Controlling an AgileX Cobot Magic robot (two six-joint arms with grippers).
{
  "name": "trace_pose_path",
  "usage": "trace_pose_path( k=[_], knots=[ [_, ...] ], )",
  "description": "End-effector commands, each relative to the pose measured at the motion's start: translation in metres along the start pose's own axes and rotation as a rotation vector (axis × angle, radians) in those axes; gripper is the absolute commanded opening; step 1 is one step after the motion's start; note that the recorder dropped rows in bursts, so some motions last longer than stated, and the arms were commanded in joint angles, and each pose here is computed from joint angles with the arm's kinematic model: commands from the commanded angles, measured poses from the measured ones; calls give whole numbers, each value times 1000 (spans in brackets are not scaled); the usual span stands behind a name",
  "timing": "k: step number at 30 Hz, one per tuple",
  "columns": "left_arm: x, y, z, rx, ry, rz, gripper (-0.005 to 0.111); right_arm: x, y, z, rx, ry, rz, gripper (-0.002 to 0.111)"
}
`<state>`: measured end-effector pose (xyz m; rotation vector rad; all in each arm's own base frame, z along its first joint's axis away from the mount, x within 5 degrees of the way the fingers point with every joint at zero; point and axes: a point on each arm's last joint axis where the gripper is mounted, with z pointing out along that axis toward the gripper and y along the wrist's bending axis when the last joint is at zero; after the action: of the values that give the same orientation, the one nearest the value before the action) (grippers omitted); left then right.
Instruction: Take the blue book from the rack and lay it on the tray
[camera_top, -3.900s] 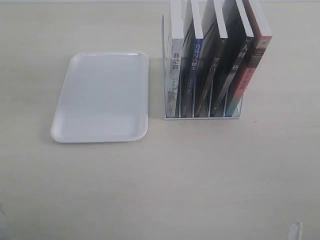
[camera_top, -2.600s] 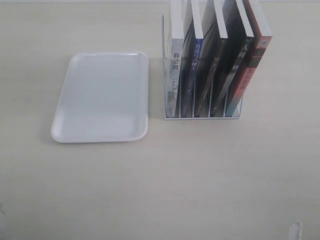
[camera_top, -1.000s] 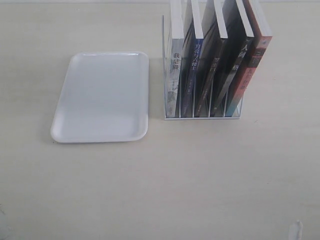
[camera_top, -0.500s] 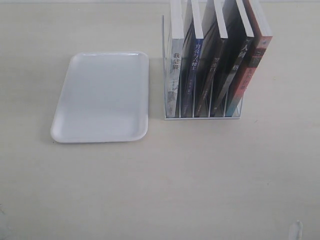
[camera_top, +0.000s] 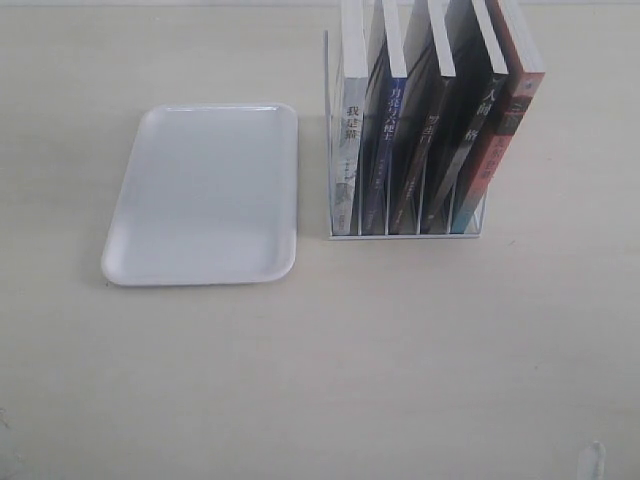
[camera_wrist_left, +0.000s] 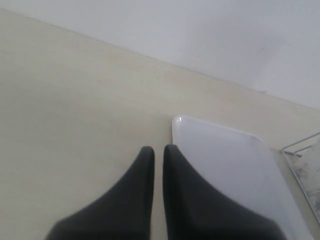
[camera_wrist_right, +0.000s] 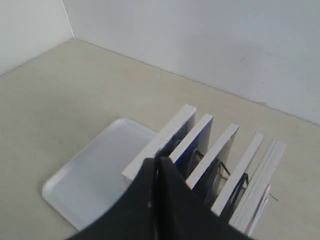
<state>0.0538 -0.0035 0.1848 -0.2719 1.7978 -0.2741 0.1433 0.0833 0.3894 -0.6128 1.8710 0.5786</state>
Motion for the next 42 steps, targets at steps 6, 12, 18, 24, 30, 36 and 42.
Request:
trace_pose_path(
  k=[6, 12, 18, 24, 30, 36, 42],
  knots=[
    [0, 0, 0, 8, -12, -4, 6, -37, 1, 25, 245, 419, 24, 0],
    [0, 0, 0, 8, -12, -4, 6, -44, 11, 97, 223, 517, 80, 4],
    [0, 0, 0, 8, -12, -4, 6, -36, 8, 129, 234, 582, 101, 34],
    [0, 0, 0, 8, -12, -4, 6, -24, 5, 156, 253, 619, 152, 36],
    [0, 0, 0, 8, -12, -4, 6, -18, 6, 170, 244, 649, 198, 36],
    [0, 0, 0, 8, -12, -4, 6, -24, 7, 174, 235, 636, 213, 36],
    [0, 0, 0, 8, -12, -4, 6, -24, 6, 178, 240, 665, 211, 36]
  ],
)
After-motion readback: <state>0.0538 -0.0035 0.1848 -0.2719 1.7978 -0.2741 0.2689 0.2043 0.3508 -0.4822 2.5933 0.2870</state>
